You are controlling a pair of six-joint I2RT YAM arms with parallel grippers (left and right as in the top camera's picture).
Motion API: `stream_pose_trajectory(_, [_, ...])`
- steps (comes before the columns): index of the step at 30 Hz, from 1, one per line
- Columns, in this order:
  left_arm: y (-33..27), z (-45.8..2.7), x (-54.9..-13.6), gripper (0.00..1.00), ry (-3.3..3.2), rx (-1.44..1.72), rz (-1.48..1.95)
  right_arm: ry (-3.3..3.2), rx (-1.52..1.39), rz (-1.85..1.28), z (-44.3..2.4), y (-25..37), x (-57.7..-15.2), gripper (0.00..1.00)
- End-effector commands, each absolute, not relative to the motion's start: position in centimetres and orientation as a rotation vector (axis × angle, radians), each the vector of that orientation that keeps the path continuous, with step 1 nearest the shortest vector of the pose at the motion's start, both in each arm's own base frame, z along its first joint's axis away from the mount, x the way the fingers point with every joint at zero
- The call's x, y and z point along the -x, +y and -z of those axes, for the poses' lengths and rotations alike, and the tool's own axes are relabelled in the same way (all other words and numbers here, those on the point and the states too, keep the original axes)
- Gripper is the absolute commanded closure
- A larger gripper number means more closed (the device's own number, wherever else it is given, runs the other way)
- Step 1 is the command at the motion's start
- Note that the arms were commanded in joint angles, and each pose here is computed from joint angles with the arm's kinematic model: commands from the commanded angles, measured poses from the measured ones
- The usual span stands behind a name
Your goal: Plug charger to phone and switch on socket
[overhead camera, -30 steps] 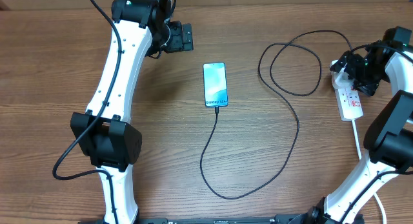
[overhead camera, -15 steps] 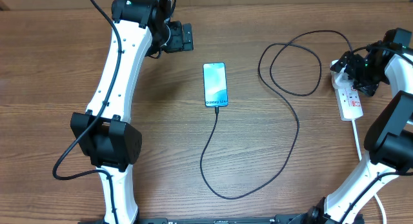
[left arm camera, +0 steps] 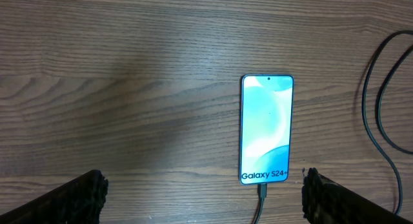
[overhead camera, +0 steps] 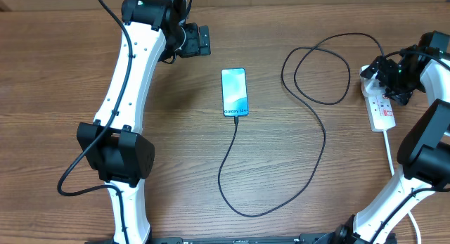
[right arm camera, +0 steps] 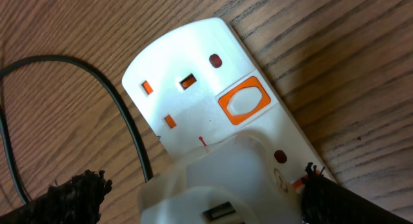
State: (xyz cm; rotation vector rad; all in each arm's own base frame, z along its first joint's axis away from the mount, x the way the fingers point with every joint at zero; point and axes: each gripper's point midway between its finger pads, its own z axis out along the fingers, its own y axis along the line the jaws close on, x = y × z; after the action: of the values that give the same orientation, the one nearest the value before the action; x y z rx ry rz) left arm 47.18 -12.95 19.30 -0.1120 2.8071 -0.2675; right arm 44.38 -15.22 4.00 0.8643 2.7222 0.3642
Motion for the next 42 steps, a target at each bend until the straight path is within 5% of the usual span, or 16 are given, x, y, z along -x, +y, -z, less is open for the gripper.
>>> stream_pose_trajectory(1, [-12.8,-19.8,-47.3,0.0,2.792,0.083,0.247,2.781,-0.894,-0.548,-2.6,-11.3,-43.4,0.01])
stream_pose_trajectory(28, [-12.8,-19.8,-47.3,0.01,2.792,0.083,0.247,2.78,-0.958,-0.405,-2.5,-12.2,-43.6,0.0])
stream_pose_trajectory(42, [-12.8,-19.8,-47.3,0.0,2.792,0.083,0.247,2.702,-1.059,-0.182,-8.3,-15.1,-43.9,0.0])
